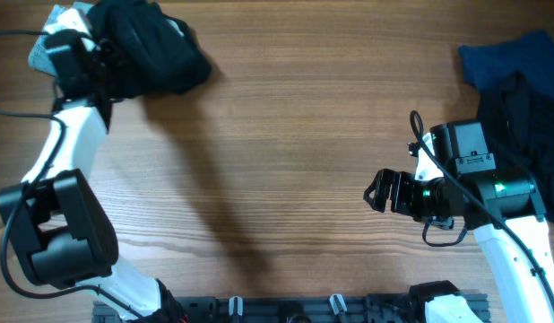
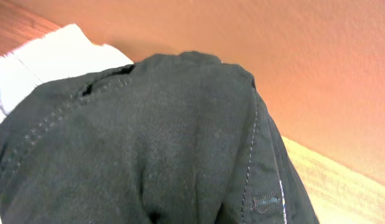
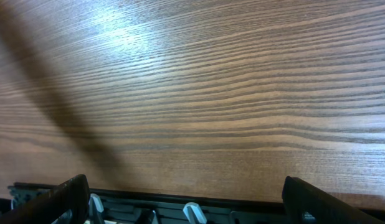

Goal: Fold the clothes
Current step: 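Carry the folded trousers with the left gripper to the top-left denim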

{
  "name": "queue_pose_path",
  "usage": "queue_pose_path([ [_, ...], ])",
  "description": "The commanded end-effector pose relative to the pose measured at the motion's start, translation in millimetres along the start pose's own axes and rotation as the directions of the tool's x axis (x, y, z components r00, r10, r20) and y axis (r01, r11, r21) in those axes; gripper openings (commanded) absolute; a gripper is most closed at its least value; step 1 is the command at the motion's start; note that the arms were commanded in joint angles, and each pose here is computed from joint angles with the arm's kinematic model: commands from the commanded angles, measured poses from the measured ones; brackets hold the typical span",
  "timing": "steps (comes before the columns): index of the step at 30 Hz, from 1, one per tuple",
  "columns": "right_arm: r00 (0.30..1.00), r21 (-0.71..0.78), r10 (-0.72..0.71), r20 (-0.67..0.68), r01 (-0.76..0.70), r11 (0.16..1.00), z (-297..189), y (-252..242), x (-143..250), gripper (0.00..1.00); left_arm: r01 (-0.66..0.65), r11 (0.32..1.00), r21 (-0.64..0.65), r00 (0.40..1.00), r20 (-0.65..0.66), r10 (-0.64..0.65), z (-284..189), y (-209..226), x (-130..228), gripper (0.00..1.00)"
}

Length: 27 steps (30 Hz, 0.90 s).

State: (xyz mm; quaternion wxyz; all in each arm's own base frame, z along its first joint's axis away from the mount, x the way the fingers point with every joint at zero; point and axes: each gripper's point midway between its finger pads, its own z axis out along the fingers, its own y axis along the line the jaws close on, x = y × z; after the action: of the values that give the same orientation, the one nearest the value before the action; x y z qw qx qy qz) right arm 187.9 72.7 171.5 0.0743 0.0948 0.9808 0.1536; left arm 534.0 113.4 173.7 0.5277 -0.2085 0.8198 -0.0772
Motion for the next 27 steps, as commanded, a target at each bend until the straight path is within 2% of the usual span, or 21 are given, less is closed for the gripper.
queue_pose_path([
  [1,0.999,-0.007,0.033,-0.007,-0.033,0.999,1.0,0.9,-0.8,1.00,-0.035,0.997,0.063,0.992,0.123,0.027,-12.0,-11.7,-67.8,0.04],
  [4,0.999,-0.007,0.034,-0.007,-0.034,0.999,1.0,0.9,-0.8,1.00,-0.042,0.997,0.066,0.990,0.139,0.033,-16.6,-17.4,-85.5,0.04],
  [10,0.999,-0.008,0.038,-0.003,-0.038,0.999,1.0,1.2,-1.7,1.00,-0.069,0.995,0.069,0.989,0.138,0.059,-16.2,-18.2,-85.1,0.05],
  [20,0.998,-0.008,0.065,-0.004,-0.065,0.998,1.2,1.3,-1.8,1.00,-0.117,0.990,0.074,0.960,0.263,0.093,-21.2,-28.6,-125.0,0.04],
  [24,0.998,-0.006,0.067,-0.008,-0.067,0.998,1.9,1.1,-2.0,1.00,-0.090,0.996,0.014,0.965,0.249,0.084,-3.7,0.3,-118.3,0.04],
  [27,0.997,-0.002,0.069,-0.017,-0.069,0.998,4.2,0.7,-2.8,1.00,-0.030,0.999,-0.043,0.985,0.169,0.037,24.7,45.0,-86.4,0.06],
])
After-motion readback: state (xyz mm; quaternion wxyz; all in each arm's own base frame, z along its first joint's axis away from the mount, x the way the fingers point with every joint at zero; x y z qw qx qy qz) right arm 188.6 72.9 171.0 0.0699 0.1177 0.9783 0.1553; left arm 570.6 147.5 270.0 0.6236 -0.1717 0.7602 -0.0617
